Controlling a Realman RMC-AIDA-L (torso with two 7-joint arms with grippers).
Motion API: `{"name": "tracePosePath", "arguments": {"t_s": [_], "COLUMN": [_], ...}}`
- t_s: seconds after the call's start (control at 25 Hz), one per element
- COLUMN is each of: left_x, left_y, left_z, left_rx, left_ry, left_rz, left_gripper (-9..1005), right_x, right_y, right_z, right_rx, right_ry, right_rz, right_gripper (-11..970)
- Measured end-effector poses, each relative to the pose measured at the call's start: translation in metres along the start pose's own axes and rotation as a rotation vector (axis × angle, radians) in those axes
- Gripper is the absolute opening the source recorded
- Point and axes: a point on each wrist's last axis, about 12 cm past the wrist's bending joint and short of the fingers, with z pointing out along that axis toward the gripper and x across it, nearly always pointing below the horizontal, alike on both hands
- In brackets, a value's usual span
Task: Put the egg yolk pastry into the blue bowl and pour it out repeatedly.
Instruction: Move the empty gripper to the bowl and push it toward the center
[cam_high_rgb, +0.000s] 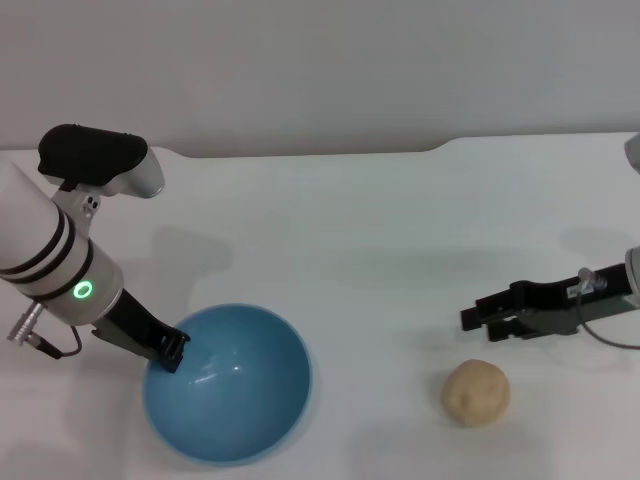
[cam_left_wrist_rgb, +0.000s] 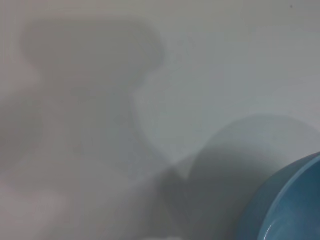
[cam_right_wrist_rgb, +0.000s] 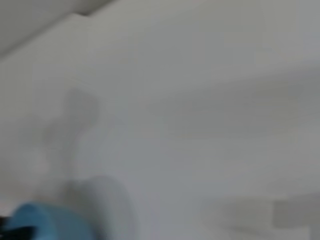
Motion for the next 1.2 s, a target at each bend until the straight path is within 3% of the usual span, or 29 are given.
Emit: {"name": "tracePosePath", "arguments": {"t_s": [0.4,0.52,0.68,0.8,1.2], "left_x": [-0.002,-0.003,-0.005,-0.007,-0.011], "left_y": [0.0,-0.001,-0.002,-0.003,-0.005], "left_z": [-0.001,-0.002,-0.003,-0.004,-0.005], "left_rx": [-0.006,-0.007,-0.008,-0.009,-0.014], "left_ry": [-0.005,-0.007,-0.011,-0.014,-0.026], "left_rz": [0.008,0.012,0.018,0.03,0.058], "left_gripper": [-1,-1,-1,-1,-1], "right_x": [-0.022,-0.028,-0.031,-0.035,-0.031], "right_y": [0.034,0.049,0.062,0.07,0.066], "right_z": [-0.025,-0.029,-0.032,-0.041,-0.038], "right_rx": [0.226,0.188,0.05,0.032,0.02], "right_ry": [0.109,0.106,0.106,0.103,0.137], "right_rz": [-0.045,-0.094,-0.154,-0.203,-0.181], "right_gripper": [466,466,466,466,466]}}
